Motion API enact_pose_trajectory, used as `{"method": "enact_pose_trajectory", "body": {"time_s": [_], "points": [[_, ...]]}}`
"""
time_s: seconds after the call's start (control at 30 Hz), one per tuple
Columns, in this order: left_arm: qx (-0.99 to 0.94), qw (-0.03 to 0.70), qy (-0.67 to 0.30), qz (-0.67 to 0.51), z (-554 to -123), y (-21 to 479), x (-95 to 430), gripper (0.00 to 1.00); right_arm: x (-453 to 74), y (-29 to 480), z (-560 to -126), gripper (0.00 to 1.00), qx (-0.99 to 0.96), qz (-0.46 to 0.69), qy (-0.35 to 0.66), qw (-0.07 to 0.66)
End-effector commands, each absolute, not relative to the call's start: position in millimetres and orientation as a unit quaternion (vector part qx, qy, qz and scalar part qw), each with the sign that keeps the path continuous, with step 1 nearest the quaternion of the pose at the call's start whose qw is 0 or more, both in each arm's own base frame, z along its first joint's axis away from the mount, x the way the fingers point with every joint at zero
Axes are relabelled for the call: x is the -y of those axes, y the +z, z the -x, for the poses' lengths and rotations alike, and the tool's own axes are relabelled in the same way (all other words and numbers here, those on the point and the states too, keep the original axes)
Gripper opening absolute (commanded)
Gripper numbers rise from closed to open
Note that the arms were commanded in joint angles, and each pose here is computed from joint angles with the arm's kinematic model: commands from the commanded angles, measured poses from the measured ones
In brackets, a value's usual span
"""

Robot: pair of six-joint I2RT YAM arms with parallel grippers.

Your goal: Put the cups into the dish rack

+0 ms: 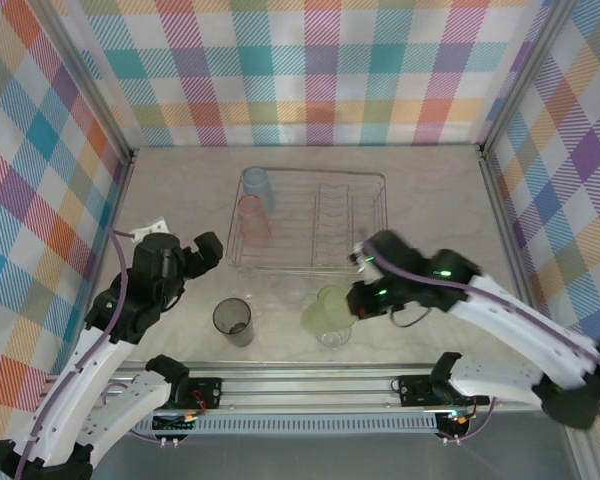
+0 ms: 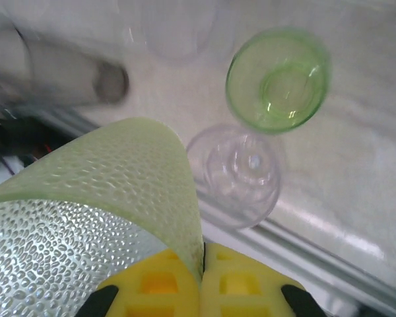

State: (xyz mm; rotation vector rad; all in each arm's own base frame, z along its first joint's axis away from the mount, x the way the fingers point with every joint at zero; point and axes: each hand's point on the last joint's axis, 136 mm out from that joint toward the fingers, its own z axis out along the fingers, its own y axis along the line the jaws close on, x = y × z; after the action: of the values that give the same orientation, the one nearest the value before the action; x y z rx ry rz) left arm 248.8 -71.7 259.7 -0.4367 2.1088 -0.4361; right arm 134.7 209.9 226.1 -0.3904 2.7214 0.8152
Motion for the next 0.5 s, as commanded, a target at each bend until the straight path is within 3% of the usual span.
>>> {"method": "enact_pose_trajectory", "body": {"time_s": [0.0,0.3,0.47], "points": [[-0.819,0.471,-0.32,0.076,-255.8,310.2,128.1,1.0,-207.5,271.3,-149.7,0.0,-0.889,0.132,0.397,0.187],[-0.745,0.394,-0.529,-0.102,-240.5,360.5,220.0,1.0,-227.1,344.8,-203.2,0.0,-0.772,0.142,0.586,0.199],[-0.712,0.384,-0.569,-0.15,-228.5,373.9,235.3,1.0,-238.9,356.1,-216.5,0.0,-0.742,0.161,0.622,0.19]]}}
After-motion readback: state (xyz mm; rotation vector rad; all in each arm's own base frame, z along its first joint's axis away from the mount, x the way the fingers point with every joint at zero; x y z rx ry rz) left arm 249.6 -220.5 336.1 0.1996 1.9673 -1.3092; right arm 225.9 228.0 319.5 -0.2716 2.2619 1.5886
